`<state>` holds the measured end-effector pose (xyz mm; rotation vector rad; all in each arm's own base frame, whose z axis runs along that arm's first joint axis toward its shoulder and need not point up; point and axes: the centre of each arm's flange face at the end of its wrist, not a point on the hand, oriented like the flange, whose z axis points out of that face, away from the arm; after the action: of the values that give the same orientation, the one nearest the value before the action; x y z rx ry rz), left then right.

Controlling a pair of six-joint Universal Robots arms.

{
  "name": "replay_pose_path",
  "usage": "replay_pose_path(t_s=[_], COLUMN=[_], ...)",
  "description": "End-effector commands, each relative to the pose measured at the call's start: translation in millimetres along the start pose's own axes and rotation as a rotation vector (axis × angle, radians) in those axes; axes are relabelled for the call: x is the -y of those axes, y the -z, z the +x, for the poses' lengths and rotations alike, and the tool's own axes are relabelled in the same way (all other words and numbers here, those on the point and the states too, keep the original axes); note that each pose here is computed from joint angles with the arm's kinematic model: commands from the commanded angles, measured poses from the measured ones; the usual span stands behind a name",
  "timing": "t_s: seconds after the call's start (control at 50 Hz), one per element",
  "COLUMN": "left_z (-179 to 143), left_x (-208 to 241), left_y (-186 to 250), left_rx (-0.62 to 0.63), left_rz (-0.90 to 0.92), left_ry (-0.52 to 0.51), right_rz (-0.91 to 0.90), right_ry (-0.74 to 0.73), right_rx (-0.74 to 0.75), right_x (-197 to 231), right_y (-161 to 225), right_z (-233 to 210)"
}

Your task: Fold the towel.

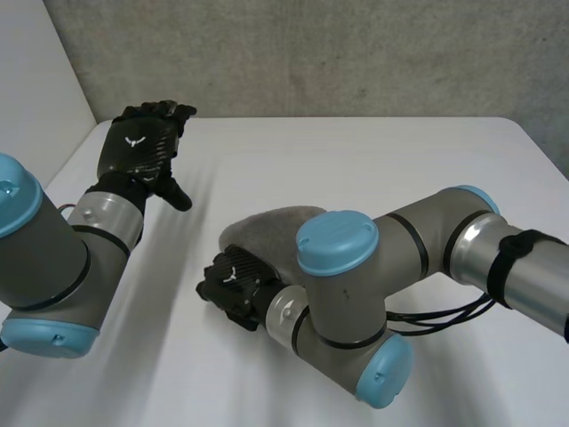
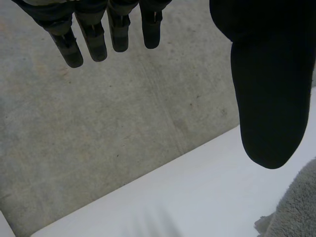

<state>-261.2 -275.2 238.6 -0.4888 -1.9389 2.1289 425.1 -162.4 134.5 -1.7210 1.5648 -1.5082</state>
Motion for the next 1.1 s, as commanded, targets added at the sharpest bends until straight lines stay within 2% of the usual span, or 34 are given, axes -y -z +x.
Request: replay_pose_path(t_s=[0.02,0.12,0.2,0.26,0.32,0.38,0.48,0.66,0.72,0.76,0.78,0.84,0.86,0.9,0.92,0.96,0.98,1.02,1.1], left_z=[0,4,10,15,36,43,69,80,80,77,77,68,68,60,60,47,47,35,27], left_x=[-2,-5,-10,-18,-38,-47,-91,-107,-98,-76,-75,-16,-16,21,22,54,55,78,88], left_y=[0,1,3,3,9,11,21,24,20,13,13,6,6,3,3,4,4,7,10], left_rx=[-0.001,-0.013,-0.03,-0.042,-0.101,-0.12,-0.193,-0.225,-0.221,-0.211,-0.211,-0.19,-0.19,-0.166,-0.166,-0.117,-0.117,-0.062,-0.014], left_rz=[-0.006,-0.013,-0.028,-0.05,-0.114,-0.138,-0.26,-0.332,-0.313,-0.251,-0.251,-0.106,-0.106,-0.024,-0.024,0.021,0.021,0.032,0.003], left_ry=[0.011,0.013,0.014,0.014,0.009,0.006,-0.008,-0.018,-0.016,-0.011,-0.011,0.009,0.009,0.018,0.018,0.022,0.022,0.023,0.019], right_rz=[0.046,0.105,0.088,0.073,0.033,-0.037,-0.108,-0.149,-0.118,-0.025,-0.024,0.099,0.099,0.164,0.164,0.174,0.174,0.145,0.109], right_ry=[-0.095,-0.203,-0.364,-0.419,-0.528,-0.563,-0.594,-0.612,-0.603,-0.568,-0.568,-0.521,-0.521,-0.502,-0.502,-0.511,-0.511,-0.522,-0.533], right_rx=[-0.187,-0.275,-0.38,-0.399,-0.428,-0.408,-0.37,-0.348,-0.362,-0.444,-0.444,-0.563,-0.563,-0.651,-0.652,-0.796,-0.797,-0.89,-0.92], right_x=[23,33,13,2,-20,-44,-70,-81,-70,-38,-38,2,2,25,25,30,30,31,32], right_y=[24,52,73,77,78,68,52,45,48,70,71,107,107,130,130,155,155,172,180], right_z=[34,54,88,97,111,105,95,92,99,129,129,166,166,182,182,204,204,215,218])
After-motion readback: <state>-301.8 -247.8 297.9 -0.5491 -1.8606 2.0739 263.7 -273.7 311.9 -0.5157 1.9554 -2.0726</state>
